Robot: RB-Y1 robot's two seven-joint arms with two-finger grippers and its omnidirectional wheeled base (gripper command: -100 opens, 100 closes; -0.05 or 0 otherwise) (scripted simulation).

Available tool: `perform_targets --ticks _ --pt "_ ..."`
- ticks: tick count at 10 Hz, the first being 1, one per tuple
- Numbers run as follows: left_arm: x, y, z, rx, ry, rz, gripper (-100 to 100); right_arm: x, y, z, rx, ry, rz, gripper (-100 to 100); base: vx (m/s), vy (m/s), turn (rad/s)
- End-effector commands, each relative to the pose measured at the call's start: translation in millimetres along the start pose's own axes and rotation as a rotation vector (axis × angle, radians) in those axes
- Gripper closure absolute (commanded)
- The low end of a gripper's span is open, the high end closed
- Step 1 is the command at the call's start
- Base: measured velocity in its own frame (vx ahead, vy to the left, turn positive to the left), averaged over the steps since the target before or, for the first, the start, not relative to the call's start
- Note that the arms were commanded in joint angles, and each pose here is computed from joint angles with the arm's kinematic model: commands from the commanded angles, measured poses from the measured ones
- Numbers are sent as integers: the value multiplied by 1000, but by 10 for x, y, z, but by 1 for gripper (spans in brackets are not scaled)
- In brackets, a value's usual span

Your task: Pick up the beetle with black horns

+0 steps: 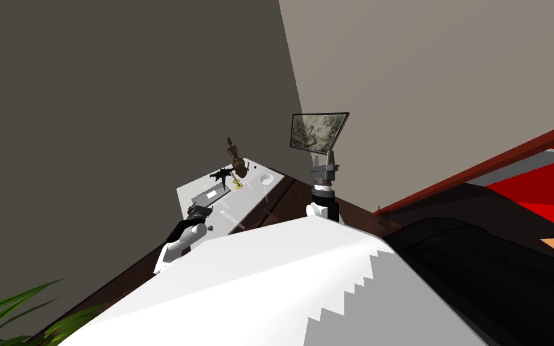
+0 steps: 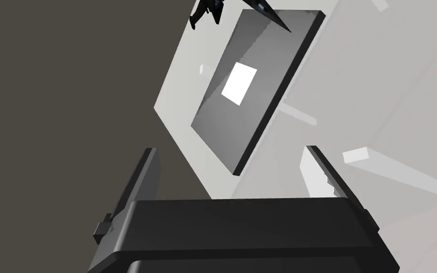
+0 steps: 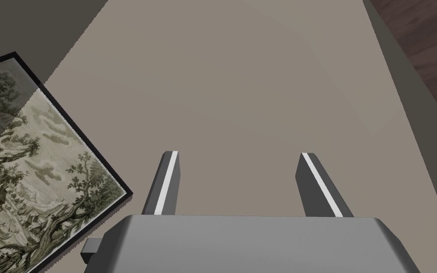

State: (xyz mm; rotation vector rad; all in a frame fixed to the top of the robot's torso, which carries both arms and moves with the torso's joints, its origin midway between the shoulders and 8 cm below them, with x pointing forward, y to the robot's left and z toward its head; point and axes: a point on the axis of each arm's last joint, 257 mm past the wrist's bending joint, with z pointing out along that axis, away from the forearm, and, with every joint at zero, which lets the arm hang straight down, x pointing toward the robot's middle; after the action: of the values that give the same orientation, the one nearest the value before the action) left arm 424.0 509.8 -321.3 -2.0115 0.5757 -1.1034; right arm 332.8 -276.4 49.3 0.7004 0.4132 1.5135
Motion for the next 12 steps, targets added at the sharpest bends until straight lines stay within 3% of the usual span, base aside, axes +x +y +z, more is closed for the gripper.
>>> perform_targets --ticks 1,2,3,7,12 --pt "-283 211 4 -63 -65 -47 -100 0 0 0 0 0 0 0 54 -49 101" --pt "-420 343 6 -100 -99 -74 -100 0 0 0 0 0 0 0 47 -35 68" --pt "-435 358 5 -103 -102 -74 -100 0 0 0 0 0 0 0 28 -21 15" --pt "-906 853 -58 -231 -221 -171 -100 0 0 0 0 0 0 0 21 0 64" --pt "-1256 1288 -190 -338 -316 -251 -100 0 0 0 0 0 0 0 13 12 42"
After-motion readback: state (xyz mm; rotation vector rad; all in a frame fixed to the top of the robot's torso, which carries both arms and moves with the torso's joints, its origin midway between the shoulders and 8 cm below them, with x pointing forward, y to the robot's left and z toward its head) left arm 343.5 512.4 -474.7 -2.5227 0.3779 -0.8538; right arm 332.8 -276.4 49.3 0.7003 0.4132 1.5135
